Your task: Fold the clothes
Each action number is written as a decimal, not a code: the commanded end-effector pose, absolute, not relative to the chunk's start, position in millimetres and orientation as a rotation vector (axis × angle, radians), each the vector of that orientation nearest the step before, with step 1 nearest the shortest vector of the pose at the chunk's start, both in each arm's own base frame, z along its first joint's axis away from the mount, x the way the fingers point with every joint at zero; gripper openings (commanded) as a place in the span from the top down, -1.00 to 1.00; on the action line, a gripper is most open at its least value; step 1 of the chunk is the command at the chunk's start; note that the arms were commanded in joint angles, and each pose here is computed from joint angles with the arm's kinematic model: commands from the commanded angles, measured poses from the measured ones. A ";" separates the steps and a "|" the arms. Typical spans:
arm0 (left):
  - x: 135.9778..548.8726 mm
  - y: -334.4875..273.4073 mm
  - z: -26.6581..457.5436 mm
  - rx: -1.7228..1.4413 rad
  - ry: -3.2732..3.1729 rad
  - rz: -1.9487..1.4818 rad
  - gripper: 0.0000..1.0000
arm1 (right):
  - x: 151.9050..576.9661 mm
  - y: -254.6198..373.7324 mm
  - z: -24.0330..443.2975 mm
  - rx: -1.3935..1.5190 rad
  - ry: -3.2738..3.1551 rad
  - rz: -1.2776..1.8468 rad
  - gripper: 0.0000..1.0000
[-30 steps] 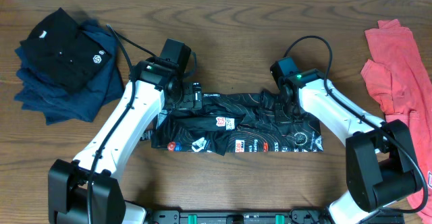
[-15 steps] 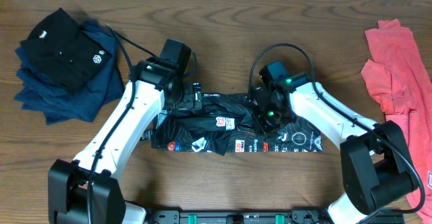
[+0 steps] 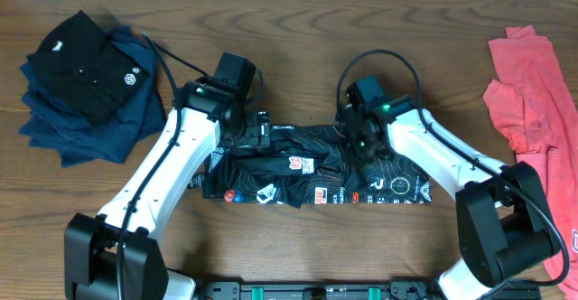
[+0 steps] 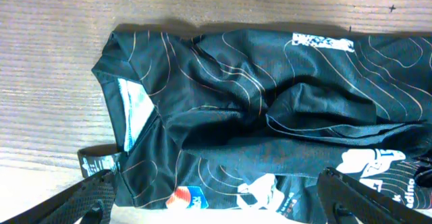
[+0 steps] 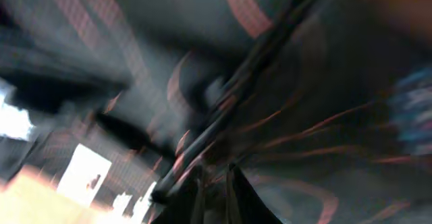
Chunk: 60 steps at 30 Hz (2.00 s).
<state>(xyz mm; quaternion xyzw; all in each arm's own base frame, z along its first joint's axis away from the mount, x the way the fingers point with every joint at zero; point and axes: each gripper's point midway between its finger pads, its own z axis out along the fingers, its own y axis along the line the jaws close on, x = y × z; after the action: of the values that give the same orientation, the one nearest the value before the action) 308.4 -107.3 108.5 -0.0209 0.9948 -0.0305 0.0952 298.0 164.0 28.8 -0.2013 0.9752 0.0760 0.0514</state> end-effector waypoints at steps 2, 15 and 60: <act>309.4 -102.4 107.4 -0.069 2.950 -0.068 -0.93 | 336.4 150.7 47.0 -0.410 2.855 0.040 0.92; 310.2 -102.6 107.6 -0.069 2.947 -0.070 -0.93 | 343.8 144.5 31.2 -0.346 2.866 -0.027 0.97; 307.3 -79.6 98.5 -0.009 3.013 -0.267 -0.95 | 308.1 173.5 125.3 -0.539 2.787 0.372 0.07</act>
<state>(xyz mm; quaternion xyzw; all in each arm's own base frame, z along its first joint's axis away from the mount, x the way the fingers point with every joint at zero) 313.9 -73.5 107.1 -0.0509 0.9942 -0.0463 0.0822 302.6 177.5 106.9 -0.1948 0.9665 0.1229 0.1129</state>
